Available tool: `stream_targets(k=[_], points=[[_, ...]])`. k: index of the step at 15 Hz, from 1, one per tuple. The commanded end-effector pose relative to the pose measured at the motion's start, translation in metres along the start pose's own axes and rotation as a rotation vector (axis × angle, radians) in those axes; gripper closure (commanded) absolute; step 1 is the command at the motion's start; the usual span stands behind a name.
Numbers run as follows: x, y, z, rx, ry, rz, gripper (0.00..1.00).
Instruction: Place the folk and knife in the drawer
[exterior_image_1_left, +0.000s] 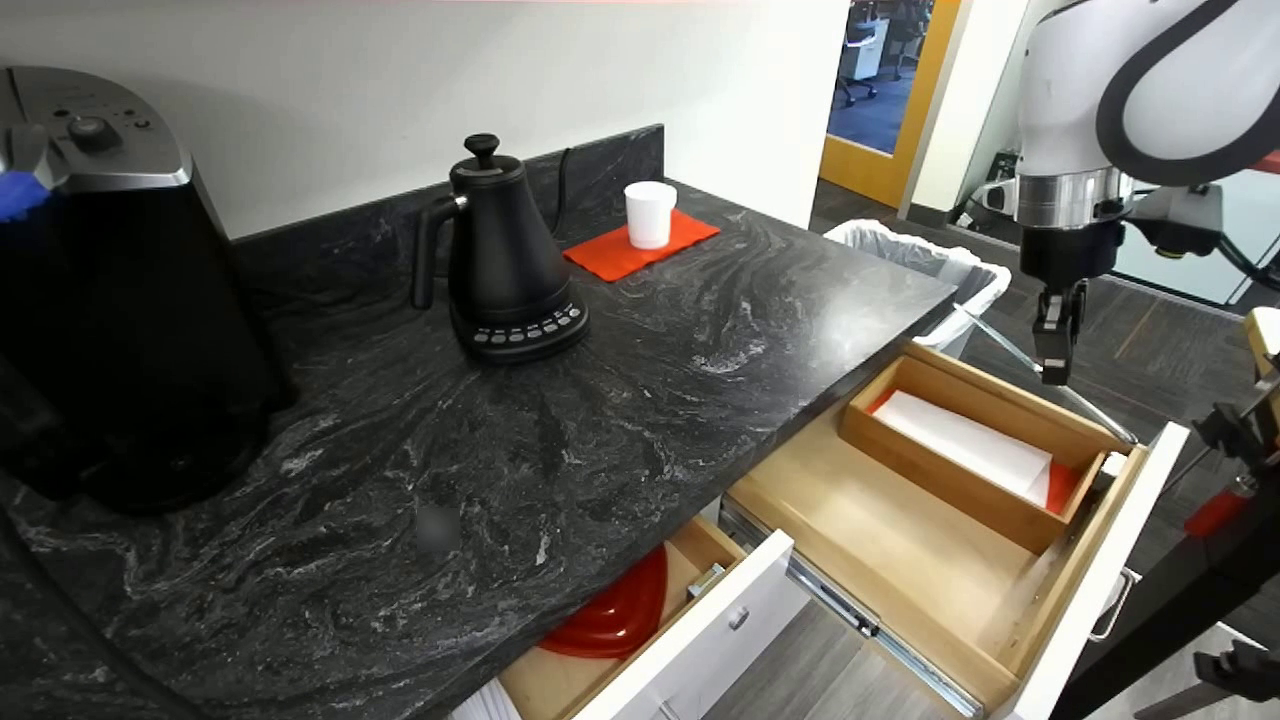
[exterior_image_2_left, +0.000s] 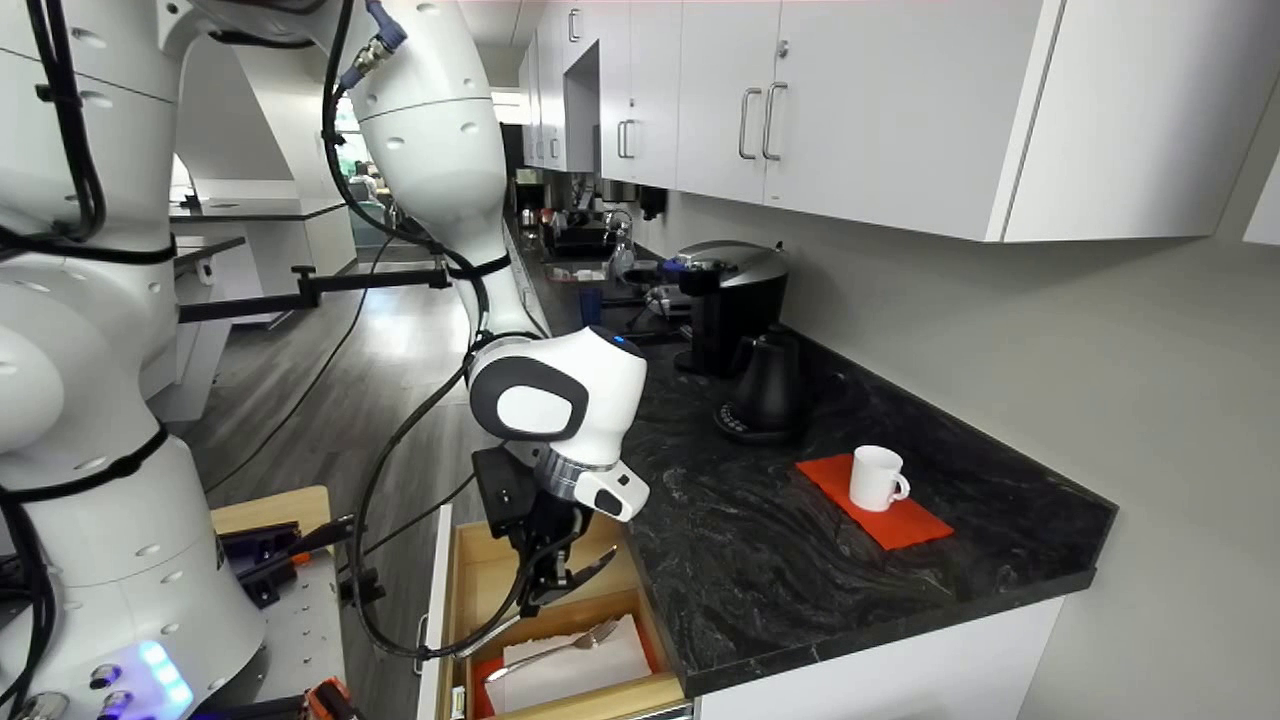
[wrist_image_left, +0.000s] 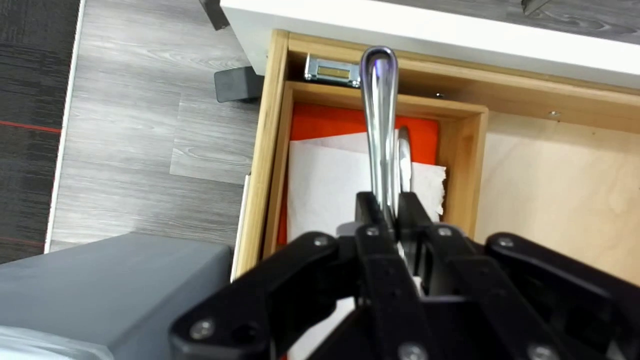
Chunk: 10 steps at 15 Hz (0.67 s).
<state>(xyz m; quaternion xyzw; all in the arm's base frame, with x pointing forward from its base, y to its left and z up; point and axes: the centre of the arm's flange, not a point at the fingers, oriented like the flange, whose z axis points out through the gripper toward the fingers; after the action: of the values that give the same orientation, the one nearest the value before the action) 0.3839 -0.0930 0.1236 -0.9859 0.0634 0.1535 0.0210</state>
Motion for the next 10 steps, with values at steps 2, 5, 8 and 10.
stream_targets(k=[2,5,8,10], points=[[0.013,0.001,-0.01,-0.007,0.023,0.015,0.94],[0.019,0.002,-0.014,-0.01,0.035,0.017,0.94],[0.024,0.002,-0.017,-0.011,0.041,0.019,0.55],[0.029,0.002,-0.021,-0.012,0.049,0.017,0.42]])
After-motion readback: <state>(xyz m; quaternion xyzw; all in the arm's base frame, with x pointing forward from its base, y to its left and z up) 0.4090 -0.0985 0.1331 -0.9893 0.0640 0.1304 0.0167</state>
